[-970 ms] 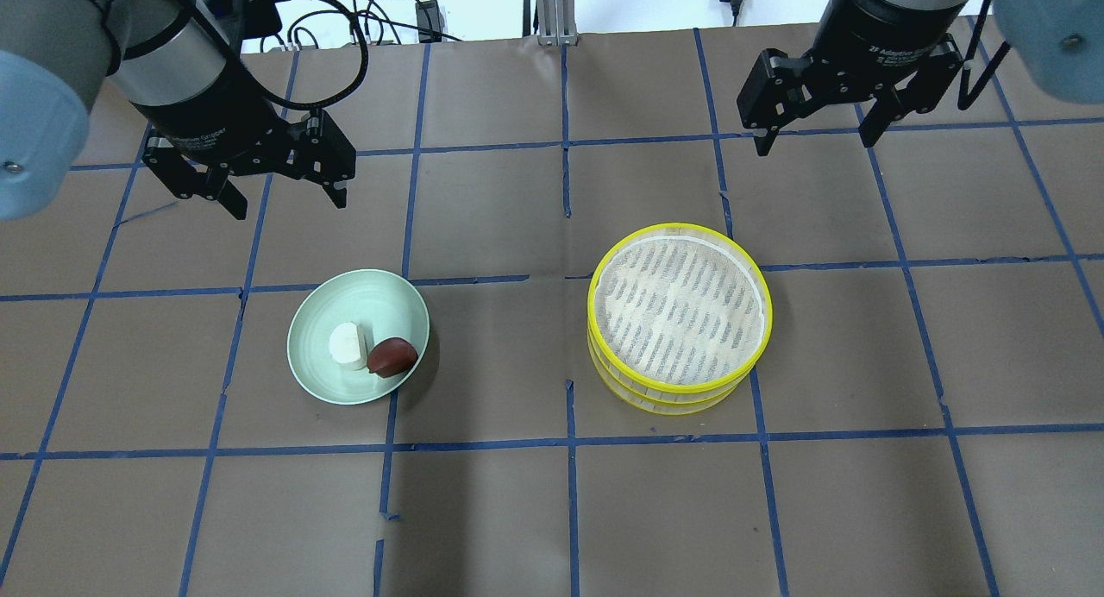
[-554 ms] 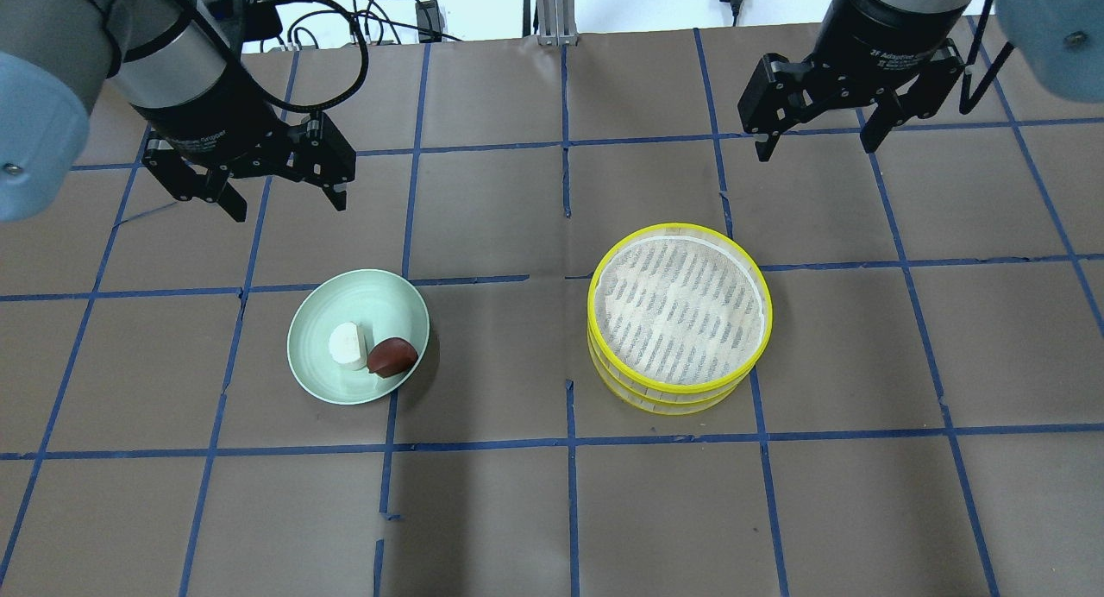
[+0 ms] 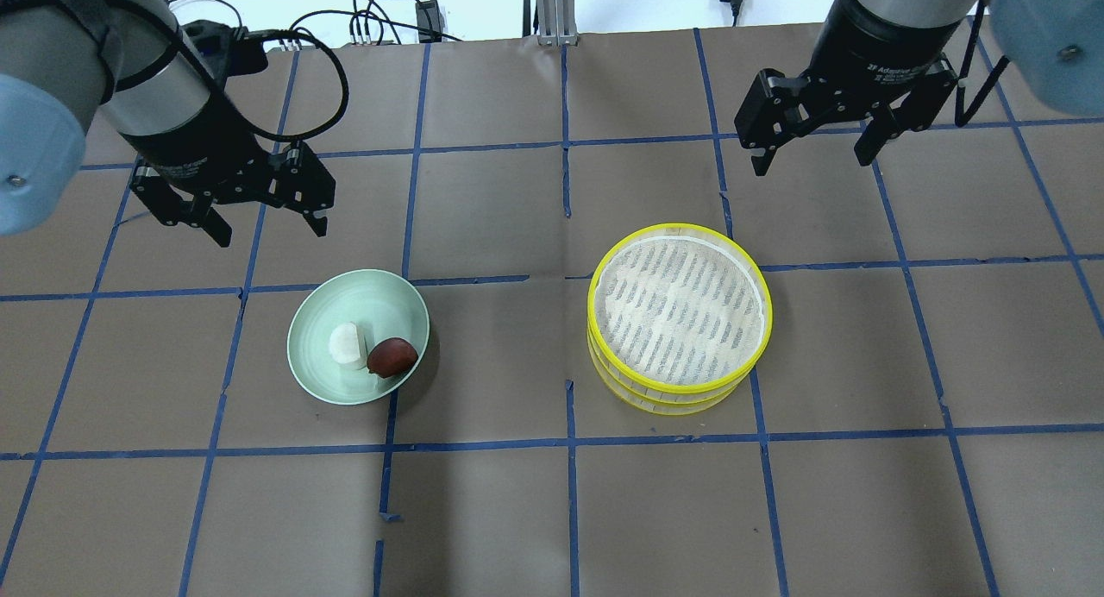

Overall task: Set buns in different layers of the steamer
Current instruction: 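Move the left gripper to the green bowl while right approaches the steamer, then grasp the white bun with left gripper while right grips the top tier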

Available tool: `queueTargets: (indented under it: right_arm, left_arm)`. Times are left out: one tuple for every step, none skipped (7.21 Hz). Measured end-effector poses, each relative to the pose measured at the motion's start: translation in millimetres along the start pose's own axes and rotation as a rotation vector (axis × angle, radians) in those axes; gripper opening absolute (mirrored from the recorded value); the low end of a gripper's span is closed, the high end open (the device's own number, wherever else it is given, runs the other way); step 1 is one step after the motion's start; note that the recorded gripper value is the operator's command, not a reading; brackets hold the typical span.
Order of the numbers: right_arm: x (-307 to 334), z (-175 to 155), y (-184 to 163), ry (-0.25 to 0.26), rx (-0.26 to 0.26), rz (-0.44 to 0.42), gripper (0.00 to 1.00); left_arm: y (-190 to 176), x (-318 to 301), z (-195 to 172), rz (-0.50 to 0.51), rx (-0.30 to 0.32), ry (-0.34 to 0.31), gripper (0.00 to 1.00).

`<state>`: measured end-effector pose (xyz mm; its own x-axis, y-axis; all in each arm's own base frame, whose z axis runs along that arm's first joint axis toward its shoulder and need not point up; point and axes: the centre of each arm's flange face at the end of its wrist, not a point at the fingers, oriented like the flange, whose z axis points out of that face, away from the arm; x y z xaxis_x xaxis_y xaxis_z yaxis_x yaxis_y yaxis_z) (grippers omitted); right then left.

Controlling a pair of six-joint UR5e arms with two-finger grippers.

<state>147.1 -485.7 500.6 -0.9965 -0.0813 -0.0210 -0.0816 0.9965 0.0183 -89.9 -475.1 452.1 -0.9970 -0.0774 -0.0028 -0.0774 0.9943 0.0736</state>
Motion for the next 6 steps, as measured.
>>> queueTargets:
  right_arm:
    - [1.2,26.5,-0.1,-0.004,-0.024,-0.002,1.0]
    - [2.4,61.5,0.5,-0.004,-0.042,-0.003,0.99]
    - [4.6,101.9,0.0,0.0,-0.055,-0.002,0.99]
    - [7.6,140.7,-1.8,0.002,-0.063,0.001,0.99]
    - [10.5,171.1,-3.5,0.003,-0.068,0.005,0.99]
    - [12.3,189.8,-5.1,0.004,-0.077,0.007,0.94]
  left_arm:
    - [-9.3,-23.7,24.6,-0.012,-0.023,0.005,0.96]
    - [-21.5,-37.9,52.1,-0.044,-0.051,0.009,0.96]
    - [-36.3,-44.3,83.0,-0.086,-0.076,0.011,0.98]
    - [-49.4,-46.8,117.2,-0.127,-0.101,0.011,1.0]
    - [-56.0,-47.1,150.0,-0.163,-0.134,0.011,1.0]
    - [-56.4,-46.8,176.6,-0.182,-0.172,0.01,0.99]
